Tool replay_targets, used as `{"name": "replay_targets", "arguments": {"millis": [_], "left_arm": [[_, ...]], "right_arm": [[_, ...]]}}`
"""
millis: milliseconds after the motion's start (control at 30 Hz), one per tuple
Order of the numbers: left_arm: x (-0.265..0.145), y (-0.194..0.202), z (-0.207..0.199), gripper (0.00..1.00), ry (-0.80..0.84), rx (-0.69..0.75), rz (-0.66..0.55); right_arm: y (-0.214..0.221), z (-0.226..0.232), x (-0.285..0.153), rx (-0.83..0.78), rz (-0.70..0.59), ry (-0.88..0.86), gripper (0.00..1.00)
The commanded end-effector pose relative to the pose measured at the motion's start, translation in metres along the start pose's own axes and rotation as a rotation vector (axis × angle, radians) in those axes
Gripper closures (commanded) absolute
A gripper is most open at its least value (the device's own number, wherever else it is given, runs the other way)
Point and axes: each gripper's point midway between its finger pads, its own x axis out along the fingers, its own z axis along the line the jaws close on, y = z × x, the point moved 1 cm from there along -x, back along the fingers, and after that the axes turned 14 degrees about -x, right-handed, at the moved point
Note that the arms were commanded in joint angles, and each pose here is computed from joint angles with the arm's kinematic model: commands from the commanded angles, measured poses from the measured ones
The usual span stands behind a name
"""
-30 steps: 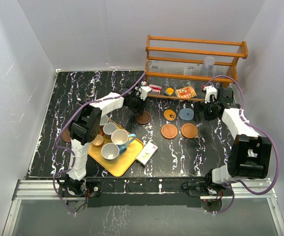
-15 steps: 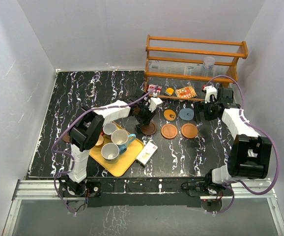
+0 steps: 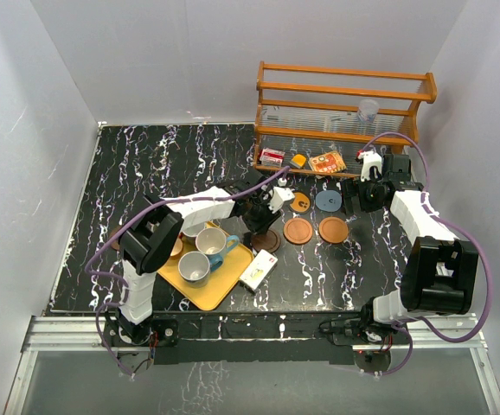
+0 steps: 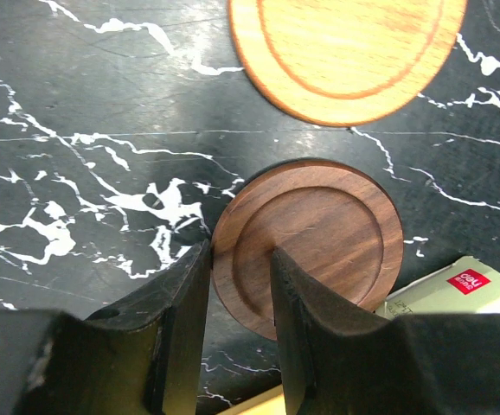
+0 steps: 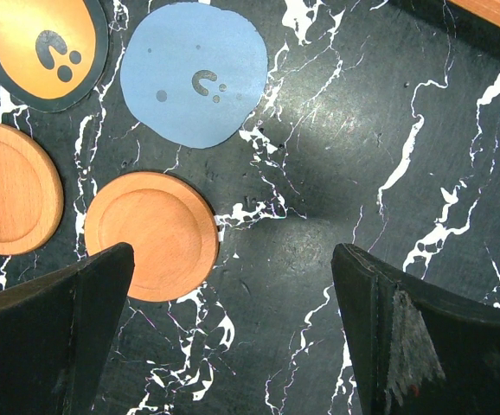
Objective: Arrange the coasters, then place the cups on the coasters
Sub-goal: Move the coaster to the center of the board.
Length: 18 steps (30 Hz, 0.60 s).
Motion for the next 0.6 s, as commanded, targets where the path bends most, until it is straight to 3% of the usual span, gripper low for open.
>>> {"name": "replay_targets", "arguments": {"millis": [0, 567], "left_arm": [[0.005, 0.094, -0.020, 0.70, 0.030, -0.034, 0.312], [0.029, 0.092, -0.066, 0.64, 0.038, 0.170, 0.285]], "right_arm": [[-0.020, -0.013, -0.011, -0.028, -0.059, 0.052, 0.02], [-0.021, -0.018, -0.016, -0.014, -0.076, 0.063, 0.02]]}}
